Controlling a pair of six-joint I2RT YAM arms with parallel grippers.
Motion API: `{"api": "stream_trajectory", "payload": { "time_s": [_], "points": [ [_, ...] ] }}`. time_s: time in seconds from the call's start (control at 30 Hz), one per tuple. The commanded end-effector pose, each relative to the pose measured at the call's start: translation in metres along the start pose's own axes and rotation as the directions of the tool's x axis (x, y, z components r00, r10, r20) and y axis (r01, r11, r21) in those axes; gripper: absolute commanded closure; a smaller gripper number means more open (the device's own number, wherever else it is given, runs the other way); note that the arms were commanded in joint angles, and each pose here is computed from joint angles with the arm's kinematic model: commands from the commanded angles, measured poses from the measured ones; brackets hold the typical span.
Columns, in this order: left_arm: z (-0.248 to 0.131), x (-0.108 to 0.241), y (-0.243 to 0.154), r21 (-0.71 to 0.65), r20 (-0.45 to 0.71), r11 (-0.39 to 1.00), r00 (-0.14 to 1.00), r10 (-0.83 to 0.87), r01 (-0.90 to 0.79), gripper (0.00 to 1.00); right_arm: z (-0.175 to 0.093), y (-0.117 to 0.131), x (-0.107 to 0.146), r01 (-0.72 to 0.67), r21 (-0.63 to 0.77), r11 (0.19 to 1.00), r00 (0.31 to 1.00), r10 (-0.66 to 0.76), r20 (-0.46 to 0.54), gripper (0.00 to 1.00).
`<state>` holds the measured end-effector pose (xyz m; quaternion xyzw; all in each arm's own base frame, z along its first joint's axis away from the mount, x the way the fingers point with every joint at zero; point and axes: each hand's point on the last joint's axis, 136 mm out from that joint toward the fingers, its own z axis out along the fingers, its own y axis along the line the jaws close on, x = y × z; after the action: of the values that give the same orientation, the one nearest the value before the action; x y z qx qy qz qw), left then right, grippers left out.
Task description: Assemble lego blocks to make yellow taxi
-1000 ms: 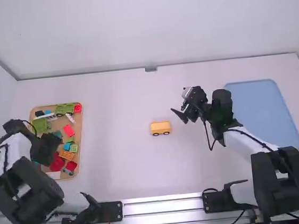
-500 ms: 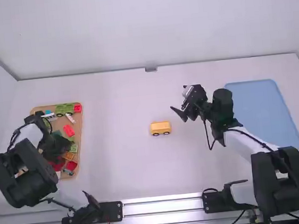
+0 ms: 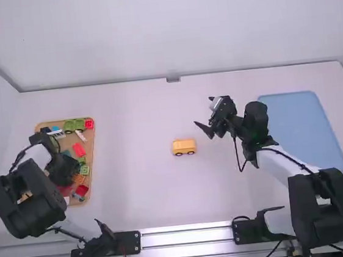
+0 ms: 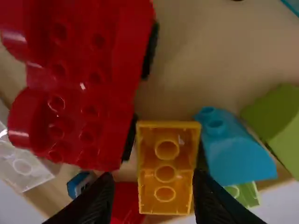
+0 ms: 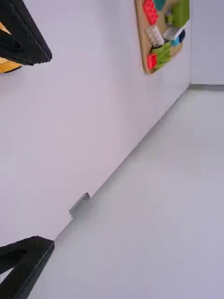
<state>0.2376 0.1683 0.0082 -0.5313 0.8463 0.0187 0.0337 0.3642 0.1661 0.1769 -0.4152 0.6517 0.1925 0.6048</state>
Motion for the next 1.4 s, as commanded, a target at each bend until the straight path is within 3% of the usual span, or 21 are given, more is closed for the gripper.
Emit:
{"api": "stream_trajectory", "payload": {
  "time_s": [0.0, 0.27, 1.2, 1.37],
  "points": [
    [0.004, 0.005, 0.002, -0.006, -0.011, 1.0, 1.0, 0.01, -0.01, 0.54, -0.002, 0.004, -0.005, -0.001, -0.013, 1.0, 1.0, 0.002, 0.014, 0.02],
    [0.006, 0.007, -0.004, 0.001, -0.001, 0.999, 0.999, 0.033, -0.033, 0.46, -0.002, 0.004, -0.005, -0.002, -0.012, 1.0, 1.0, 0.002, 0.014, 0.02],
    [0.024, 0.037, 0.002, -0.033, -0.05, 0.998, 0.997, 0.056, -0.057, 0.47, -0.002, 0.004, -0.005, -0.001, -0.012, 1.0, 1.0, 0.001, 0.015, 0.02],
    [0.024, 0.034, 0.002, -0.032, -0.037, 0.997, 0.997, 0.068, -0.069, 0.52, -0.002, 0.004, -0.005, -0.002, -0.015, 1.0, 1.0, 0.002, 0.016, 0.02]
  ]
}}
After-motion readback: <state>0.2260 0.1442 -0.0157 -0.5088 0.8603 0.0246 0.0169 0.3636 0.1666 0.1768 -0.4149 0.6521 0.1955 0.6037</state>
